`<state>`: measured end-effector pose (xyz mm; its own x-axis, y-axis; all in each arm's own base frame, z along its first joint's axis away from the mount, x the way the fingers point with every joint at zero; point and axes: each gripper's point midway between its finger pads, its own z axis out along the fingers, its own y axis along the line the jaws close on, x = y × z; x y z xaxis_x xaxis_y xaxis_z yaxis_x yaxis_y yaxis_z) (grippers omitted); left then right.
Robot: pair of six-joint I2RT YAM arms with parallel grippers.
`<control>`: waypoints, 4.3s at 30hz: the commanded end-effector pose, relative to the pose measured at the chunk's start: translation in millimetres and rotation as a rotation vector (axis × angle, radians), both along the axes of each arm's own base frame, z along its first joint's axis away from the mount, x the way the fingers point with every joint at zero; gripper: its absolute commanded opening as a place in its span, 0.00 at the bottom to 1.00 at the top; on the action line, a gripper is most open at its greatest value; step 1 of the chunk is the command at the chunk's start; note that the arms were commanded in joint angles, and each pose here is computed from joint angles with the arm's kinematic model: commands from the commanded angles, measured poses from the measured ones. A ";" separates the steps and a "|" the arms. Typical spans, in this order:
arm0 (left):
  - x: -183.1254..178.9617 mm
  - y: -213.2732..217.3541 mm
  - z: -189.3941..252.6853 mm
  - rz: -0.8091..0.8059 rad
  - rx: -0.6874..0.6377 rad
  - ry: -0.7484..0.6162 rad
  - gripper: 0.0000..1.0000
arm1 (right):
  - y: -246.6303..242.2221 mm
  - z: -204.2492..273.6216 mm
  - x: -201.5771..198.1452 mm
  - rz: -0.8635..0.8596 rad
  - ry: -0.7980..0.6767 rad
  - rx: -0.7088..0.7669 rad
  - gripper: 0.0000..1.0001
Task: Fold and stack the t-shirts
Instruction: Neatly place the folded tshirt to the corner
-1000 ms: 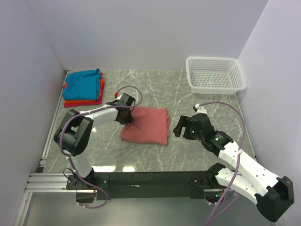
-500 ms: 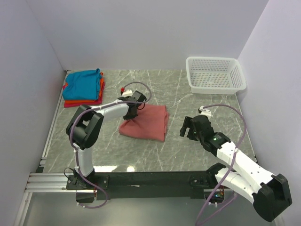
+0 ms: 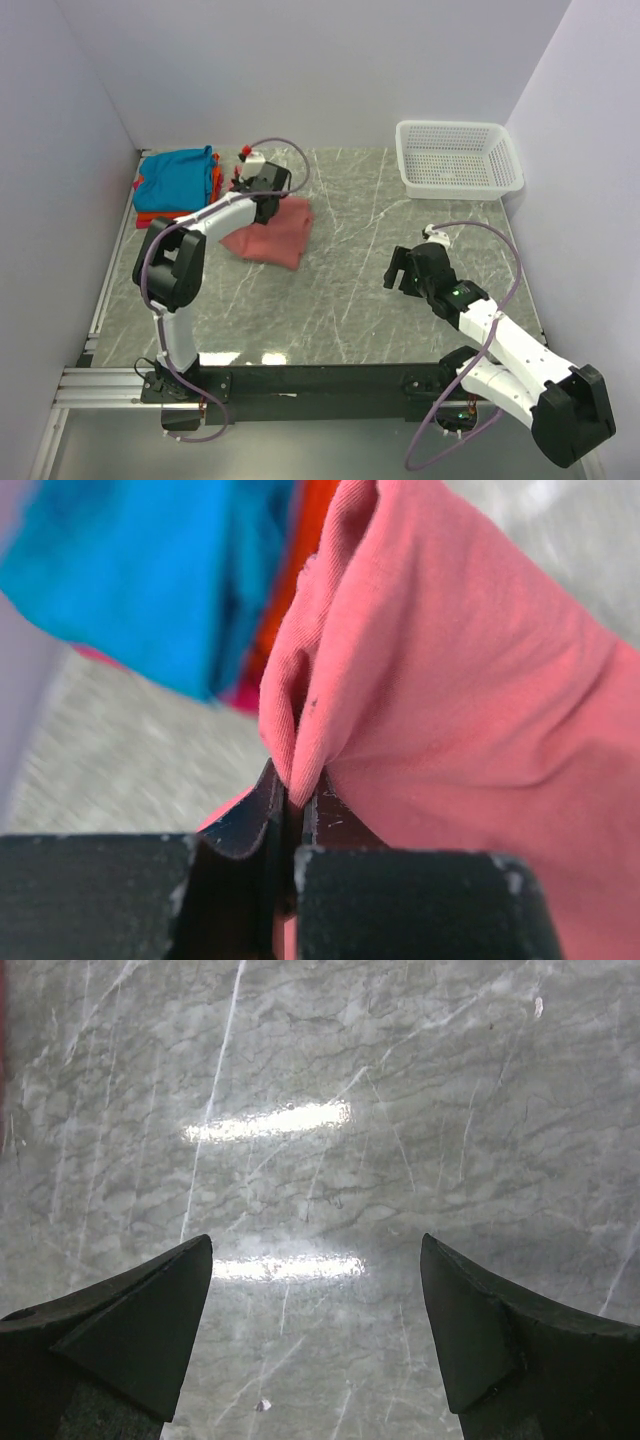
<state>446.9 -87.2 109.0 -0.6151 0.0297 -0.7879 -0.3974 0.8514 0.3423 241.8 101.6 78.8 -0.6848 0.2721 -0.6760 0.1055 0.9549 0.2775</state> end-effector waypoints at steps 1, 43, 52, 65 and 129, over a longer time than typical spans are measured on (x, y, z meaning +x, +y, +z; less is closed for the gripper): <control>31.0 30.7 65.5 0.029 0.123 -0.139 0.01 | -0.2 7.5 7.4 0.005 -0.043 0.025 0.91; 63.2 89.4 259.1 0.075 0.232 -0.466 0.01 | -10.3 -2.4 15.4 -0.006 0.008 0.058 0.91; 62.6 94.9 258.9 0.094 0.233 -0.451 0.01 | -13.2 -4.4 15.6 -0.020 0.017 0.055 0.91; 89.5 155.9 219.0 0.187 0.244 -0.389 0.01 | -16.7 -6.4 15.8 -0.032 0.032 0.046 0.91; 119.4 292.8 149.6 0.449 0.074 -0.372 0.99 | -44.0 24.9 -5.8 -0.193 0.013 0.031 0.91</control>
